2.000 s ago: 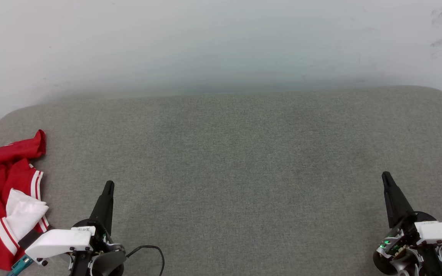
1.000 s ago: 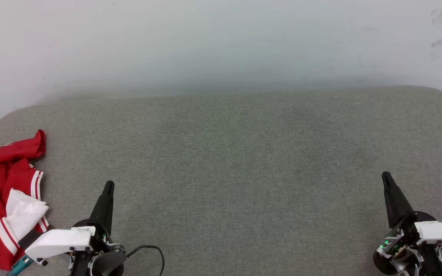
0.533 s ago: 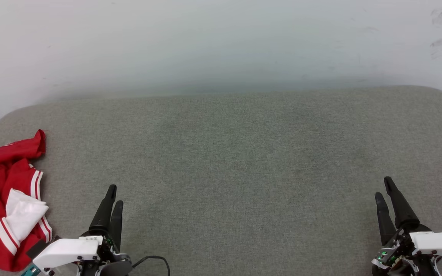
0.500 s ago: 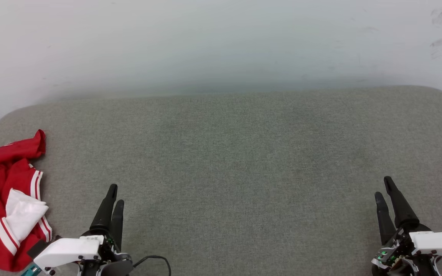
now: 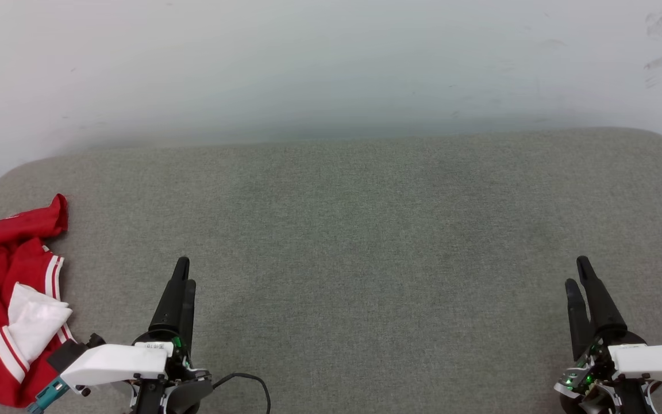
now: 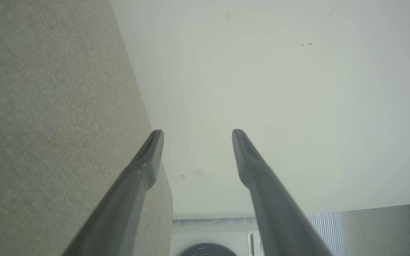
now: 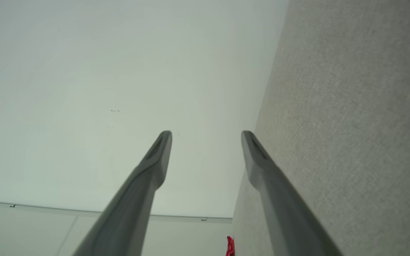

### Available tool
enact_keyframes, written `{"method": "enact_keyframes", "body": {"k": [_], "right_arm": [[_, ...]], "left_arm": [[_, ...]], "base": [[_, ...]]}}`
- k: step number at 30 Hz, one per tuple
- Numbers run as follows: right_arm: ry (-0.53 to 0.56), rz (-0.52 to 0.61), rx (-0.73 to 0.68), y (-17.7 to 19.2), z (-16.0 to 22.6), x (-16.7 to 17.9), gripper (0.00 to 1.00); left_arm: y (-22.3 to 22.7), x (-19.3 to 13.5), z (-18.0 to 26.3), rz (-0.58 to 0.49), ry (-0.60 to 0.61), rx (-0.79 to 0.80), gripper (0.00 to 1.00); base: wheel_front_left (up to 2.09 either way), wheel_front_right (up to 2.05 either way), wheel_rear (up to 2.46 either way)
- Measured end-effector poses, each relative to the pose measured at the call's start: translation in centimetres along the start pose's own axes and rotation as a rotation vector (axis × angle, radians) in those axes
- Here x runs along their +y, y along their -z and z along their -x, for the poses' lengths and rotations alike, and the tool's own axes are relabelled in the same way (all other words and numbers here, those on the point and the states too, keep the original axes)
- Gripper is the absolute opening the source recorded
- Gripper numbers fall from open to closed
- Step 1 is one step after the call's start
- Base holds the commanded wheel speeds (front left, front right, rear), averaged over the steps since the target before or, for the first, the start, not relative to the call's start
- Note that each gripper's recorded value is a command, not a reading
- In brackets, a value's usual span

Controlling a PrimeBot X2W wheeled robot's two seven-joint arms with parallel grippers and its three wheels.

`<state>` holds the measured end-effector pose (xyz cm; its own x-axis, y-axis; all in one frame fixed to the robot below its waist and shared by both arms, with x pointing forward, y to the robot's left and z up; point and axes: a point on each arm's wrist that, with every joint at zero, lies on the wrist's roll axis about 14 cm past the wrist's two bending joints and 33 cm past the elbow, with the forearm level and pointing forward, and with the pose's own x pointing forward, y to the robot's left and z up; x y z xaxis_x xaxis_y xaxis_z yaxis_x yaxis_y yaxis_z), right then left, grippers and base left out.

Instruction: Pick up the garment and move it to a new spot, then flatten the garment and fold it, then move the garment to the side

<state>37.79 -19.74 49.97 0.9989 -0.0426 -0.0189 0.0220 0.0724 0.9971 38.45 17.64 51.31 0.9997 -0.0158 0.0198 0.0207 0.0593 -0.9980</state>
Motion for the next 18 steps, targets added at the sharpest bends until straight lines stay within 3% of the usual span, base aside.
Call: {"method": "enact_keyframes", "body": {"k": [8,18], "right_arm": [[-0.035,0.137,-0.007,0.1,-0.1,1.1,1.00],[-0.076,0.445,0.011,0.9,0.1,2.1,1.00]], "left_arm": [[0.0,-0.8,0.1,-0.163,0.027,-0.004,1.00],[-0.1,-1.6,0.5,-0.402,0.056,-0.020,1.00]], "base": [[0.00,0.00,0.00],[0.00,0.00,0.00]]}}
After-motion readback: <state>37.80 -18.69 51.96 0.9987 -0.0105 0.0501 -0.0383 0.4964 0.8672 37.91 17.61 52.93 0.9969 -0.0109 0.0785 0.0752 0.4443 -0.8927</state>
